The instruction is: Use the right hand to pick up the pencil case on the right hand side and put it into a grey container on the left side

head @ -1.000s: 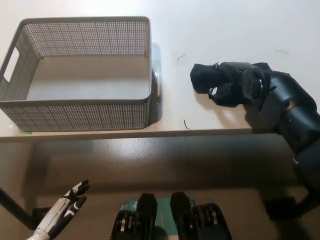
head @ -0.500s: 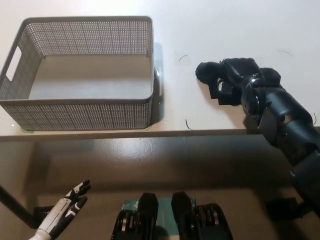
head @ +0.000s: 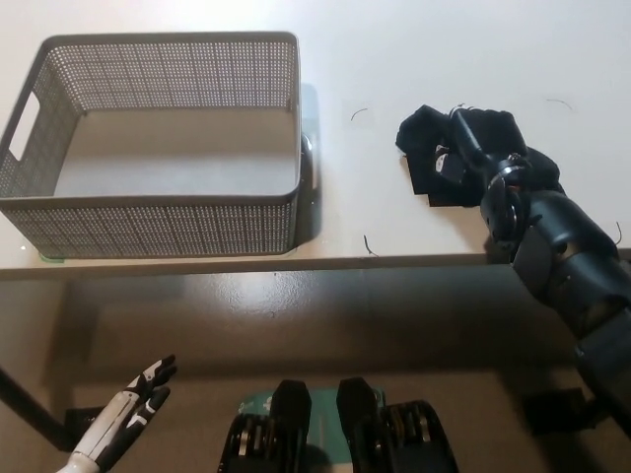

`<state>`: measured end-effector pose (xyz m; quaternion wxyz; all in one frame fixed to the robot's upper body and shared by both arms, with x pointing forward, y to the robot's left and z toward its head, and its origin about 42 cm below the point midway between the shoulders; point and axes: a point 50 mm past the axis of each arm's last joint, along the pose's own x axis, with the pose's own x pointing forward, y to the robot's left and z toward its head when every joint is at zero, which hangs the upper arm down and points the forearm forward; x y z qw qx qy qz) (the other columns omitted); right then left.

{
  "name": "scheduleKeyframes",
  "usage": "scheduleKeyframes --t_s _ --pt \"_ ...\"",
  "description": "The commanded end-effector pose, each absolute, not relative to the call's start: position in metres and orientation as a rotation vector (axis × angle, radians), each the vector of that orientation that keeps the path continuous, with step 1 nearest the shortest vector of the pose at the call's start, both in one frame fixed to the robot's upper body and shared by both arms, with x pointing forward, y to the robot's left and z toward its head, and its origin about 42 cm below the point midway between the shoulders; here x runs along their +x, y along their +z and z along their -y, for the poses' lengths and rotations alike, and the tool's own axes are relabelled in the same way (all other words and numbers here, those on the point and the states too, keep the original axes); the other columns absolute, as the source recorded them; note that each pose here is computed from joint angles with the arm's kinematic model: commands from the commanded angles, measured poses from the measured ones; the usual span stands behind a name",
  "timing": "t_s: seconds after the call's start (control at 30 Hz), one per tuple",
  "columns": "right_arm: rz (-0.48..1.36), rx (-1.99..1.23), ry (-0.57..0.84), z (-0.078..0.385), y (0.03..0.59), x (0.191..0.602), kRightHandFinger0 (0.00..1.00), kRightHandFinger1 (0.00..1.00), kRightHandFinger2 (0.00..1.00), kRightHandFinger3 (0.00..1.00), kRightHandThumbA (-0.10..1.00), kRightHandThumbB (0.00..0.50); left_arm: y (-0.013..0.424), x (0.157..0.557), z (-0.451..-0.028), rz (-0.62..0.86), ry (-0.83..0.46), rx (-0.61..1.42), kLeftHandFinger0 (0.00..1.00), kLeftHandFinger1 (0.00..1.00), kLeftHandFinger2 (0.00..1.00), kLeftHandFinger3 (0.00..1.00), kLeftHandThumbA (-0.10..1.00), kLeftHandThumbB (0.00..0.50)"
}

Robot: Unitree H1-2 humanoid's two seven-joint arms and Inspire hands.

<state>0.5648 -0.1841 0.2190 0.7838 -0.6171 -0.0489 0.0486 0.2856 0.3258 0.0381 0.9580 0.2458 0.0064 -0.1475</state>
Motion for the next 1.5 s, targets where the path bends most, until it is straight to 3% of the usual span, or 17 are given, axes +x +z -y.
scheduleKeyframes --t_s 0.0,0.1,0.2,0.43,0.63,0.73,0.77,0.8,0.87,0.9,0.97,1.07,1.13,1.17,1.23,1.4,1.47 --pt "0.263 -1.223 0.026 0.181 0.254 0.573 0.00 0.34 0.79 0.78 -0.10 0.180 0.047 0.289 -0.334 0.037 -0.312 0.520 1.00 1.00 1.00 1.00 1.00 0.360" --pt "0.355 -1.192 0.000 0.176 0.274 0.577 0.00 0.33 0.79 0.79 -0.10 0.176 0.047 0.290 -0.336 0.031 -0.315 0.537 1.00 1.00 1.00 1.00 1.00 0.367" --pt "0.444 -1.143 -0.019 0.163 0.301 0.581 0.00 0.37 0.81 0.93 -0.10 0.155 0.046 0.287 -0.336 0.026 -0.311 0.539 1.00 1.00 1.00 1.00 1.00 0.349" --pt "0.640 -1.038 -0.001 0.122 0.349 0.579 0.00 0.39 0.77 0.86 -0.10 0.189 0.043 0.282 -0.336 0.006 -0.303 0.528 1.00 1.00 1.00 1.00 1.00 0.359" --pt "0.799 -0.981 0.038 0.066 0.393 0.563 0.00 0.34 0.76 0.83 -0.10 0.137 0.041 0.279 -0.336 0.006 -0.308 0.524 1.00 1.00 1.00 1.00 1.00 0.343" --pt "0.888 -0.938 0.066 0.036 0.414 0.549 0.00 0.32 0.74 0.83 -0.10 0.170 0.042 0.281 -0.336 0.004 -0.312 0.531 1.00 1.00 1.00 1.00 1.00 0.357" --pt "0.905 -0.930 0.074 0.030 0.418 0.546 0.00 0.33 0.74 0.84 -0.10 0.169 0.042 0.281 -0.336 0.004 -0.312 0.528 1.00 1.00 1.00 1.00 1.00 0.355" --pt "0.911 -0.914 0.092 0.017 0.427 0.539 0.08 0.45 0.82 0.93 -0.10 0.150 0.042 0.281 -0.336 0.005 -0.311 0.524 1.00 1.00 1.00 1.00 1.00 0.347" --pt "0.942 -0.889 0.123 -0.002 0.437 0.531 0.00 0.32 0.72 0.65 -0.10 0.194 0.042 0.280 -0.336 0.004 -0.311 0.526 1.00 1.00 1.00 1.00 1.00 0.342" --pt "0.955 -0.887 0.131 -0.013 0.442 0.527 0.00 0.26 0.67 0.60 -0.10 0.200 0.041 0.281 -0.336 -0.002 -0.311 0.537 1.00 1.00 1.00 1.00 1.00 0.348" --pt "0.974 -0.882 0.127 -0.025 0.446 0.523 0.00 0.17 0.61 0.56 -0.10 0.179 0.041 0.282 -0.335 0.004 -0.315 0.546 1.00 1.00 1.00 1.00 1.00 0.336" --pt "1.003 -0.854 0.160 -0.046 0.449 0.514 0.00 0.23 0.72 0.69 -0.10 0.164 0.041 0.282 -0.335 -0.003 -0.314 0.526 1.00 1.00 1.00 1.00 1.00 0.343" --pt "1.012 -0.846 0.180 -0.057 0.448 0.510 0.00 0.25 0.69 0.70 -0.10 0.175 0.043 0.282 -0.336 -0.002 -0.309 0.523 1.00 1.00 1.00 1.00 1.00 0.342" --pt "1.022 -0.837 0.204 -0.066 0.444 0.506 0.00 0.19 0.62 0.56 -0.10 0.184 0.044 0.281 -0.336 0.001 -0.311 0.530 1.00 1.00 1.00 1.00 1.00 0.339" --pt "1.021 -0.828 0.222 -0.074 0.441 0.503 0.00 0.15 0.59 0.47 -0.10 0.182 0.044 0.282 -0.335 0.002 -0.315 0.535 1.00 1.00 1.00 1.00 1.00 0.343" --pt "1.056 -0.798 0.256 -0.096 0.434 0.490 0.00 0.11 0.65 0.60 -0.10 0.179 0.045 0.285 -0.332 0.001 -0.316 0.537 1.00 1.00 1.00 1.00 1.00 0.369" --pt "1.055 -0.804 0.261 -0.102 0.430 0.488 0.00 0.18 0.69 0.82 -0.10 0.156 0.045 0.284 -0.332 0.007 -0.315 0.514 1.00 1.00 1.00 1.00 1.00 0.356"
